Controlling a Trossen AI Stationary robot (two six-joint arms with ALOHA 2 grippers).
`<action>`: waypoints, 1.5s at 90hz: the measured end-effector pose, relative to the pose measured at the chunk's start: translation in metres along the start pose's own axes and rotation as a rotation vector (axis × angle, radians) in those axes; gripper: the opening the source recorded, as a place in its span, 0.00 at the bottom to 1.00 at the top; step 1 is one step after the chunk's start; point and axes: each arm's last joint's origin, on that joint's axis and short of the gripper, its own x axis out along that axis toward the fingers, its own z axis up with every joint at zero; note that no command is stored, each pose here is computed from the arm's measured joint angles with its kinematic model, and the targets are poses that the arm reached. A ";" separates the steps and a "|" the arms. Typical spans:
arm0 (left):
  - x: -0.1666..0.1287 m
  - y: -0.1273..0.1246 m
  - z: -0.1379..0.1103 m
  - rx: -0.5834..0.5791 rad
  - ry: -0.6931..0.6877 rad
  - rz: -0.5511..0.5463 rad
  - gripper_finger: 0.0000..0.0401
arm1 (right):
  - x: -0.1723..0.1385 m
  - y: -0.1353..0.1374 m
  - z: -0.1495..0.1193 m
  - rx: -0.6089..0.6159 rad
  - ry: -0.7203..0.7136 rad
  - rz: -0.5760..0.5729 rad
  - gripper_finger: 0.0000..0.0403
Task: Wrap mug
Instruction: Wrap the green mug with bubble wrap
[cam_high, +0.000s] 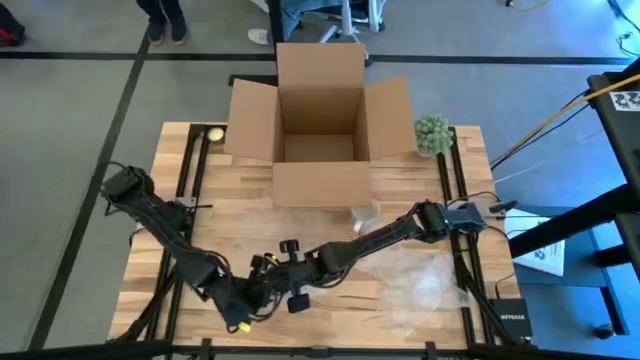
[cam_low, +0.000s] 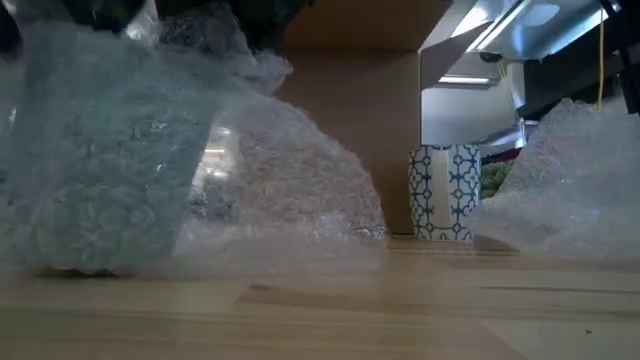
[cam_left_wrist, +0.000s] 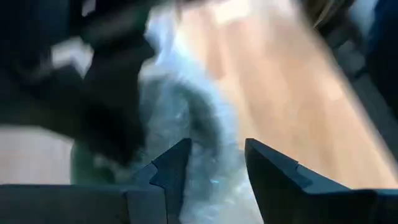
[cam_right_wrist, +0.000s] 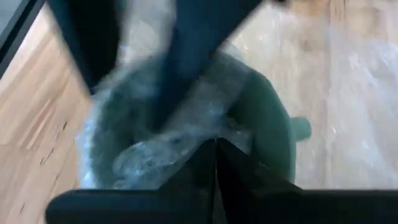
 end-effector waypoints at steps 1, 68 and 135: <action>0.000 0.001 0.000 -0.003 0.004 0.002 0.34 | 0.000 0.000 0.000 0.000 0.000 0.000 0.00; 0.007 -0.007 0.003 0.079 0.032 -0.012 0.34 | -0.002 0.000 -0.001 0.006 0.017 0.010 0.00; -0.023 0.004 0.025 0.121 0.009 0.103 0.34 | -0.003 0.000 -0.002 -0.004 0.035 0.021 0.00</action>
